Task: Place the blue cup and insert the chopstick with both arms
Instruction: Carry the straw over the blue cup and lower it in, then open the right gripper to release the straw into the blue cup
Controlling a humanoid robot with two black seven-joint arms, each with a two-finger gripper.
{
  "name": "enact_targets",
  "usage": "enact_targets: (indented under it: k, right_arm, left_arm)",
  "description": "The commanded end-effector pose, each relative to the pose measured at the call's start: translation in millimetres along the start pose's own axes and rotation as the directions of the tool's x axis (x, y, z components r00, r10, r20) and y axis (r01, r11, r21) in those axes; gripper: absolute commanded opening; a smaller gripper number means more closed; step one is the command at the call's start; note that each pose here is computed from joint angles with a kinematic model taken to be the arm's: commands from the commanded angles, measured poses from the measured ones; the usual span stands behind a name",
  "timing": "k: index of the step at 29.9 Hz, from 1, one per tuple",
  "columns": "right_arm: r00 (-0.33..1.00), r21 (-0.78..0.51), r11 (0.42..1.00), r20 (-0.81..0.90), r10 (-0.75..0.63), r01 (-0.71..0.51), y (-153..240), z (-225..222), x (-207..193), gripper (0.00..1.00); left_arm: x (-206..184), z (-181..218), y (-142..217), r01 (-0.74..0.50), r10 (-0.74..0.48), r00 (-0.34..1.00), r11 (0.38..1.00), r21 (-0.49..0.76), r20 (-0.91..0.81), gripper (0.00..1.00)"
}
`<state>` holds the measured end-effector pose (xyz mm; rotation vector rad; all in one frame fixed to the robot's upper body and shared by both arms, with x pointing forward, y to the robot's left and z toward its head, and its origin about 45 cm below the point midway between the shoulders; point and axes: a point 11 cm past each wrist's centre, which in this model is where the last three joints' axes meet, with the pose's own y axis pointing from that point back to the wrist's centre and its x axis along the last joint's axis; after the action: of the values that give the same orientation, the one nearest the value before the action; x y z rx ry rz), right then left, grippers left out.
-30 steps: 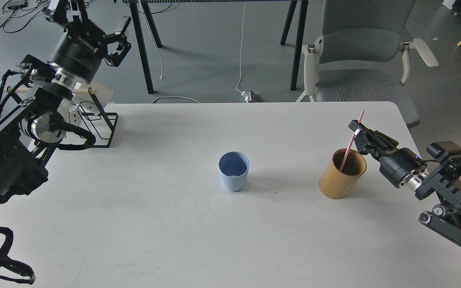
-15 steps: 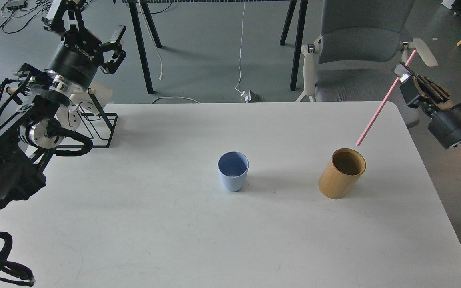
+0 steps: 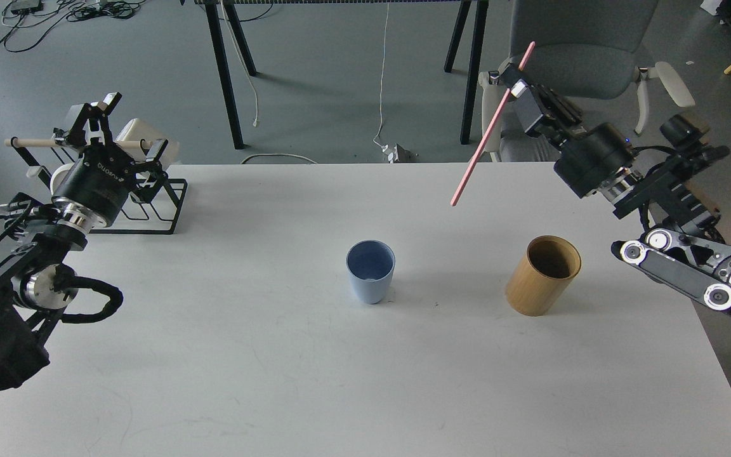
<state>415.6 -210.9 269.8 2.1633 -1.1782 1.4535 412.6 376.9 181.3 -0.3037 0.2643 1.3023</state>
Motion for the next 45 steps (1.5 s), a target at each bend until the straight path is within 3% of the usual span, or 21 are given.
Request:
enact_targets:
  k: [1,11,32,45]
  right_arm:
    - [0.999,0.068,0.996,-0.005,-0.053,0.053,-30.0,-22.7,-31.6,0.00]
    - [0.979,0.106,0.977,-0.101,-0.177,0.187,-27.7,-26.9,-73.4,0.00]
    - [0.976,0.094,0.974,-0.093,-0.197,0.205,-42.1,-31.8,-102.4,0.01]
    - [0.948,0.077,0.952,-0.144,-0.284,0.297,-27.6,-23.2,-129.1,0.01]
  left_arm:
    - [0.8,-1.4,1.4,-0.003,0.003,1.000,1.000,0.002,-0.002,0.99]
    - [-1.2,1.3,-1.7,0.000,0.000,1.000,1.000,-0.009,-0.006,0.99]
    - [0.8,0.5,-0.1,-0.005,0.005,1.000,1.000,-0.006,-0.005,0.99]
    - [1.9,0.0,1.2,-0.008,0.008,1.000,1.000,-0.004,-0.004,0.99]
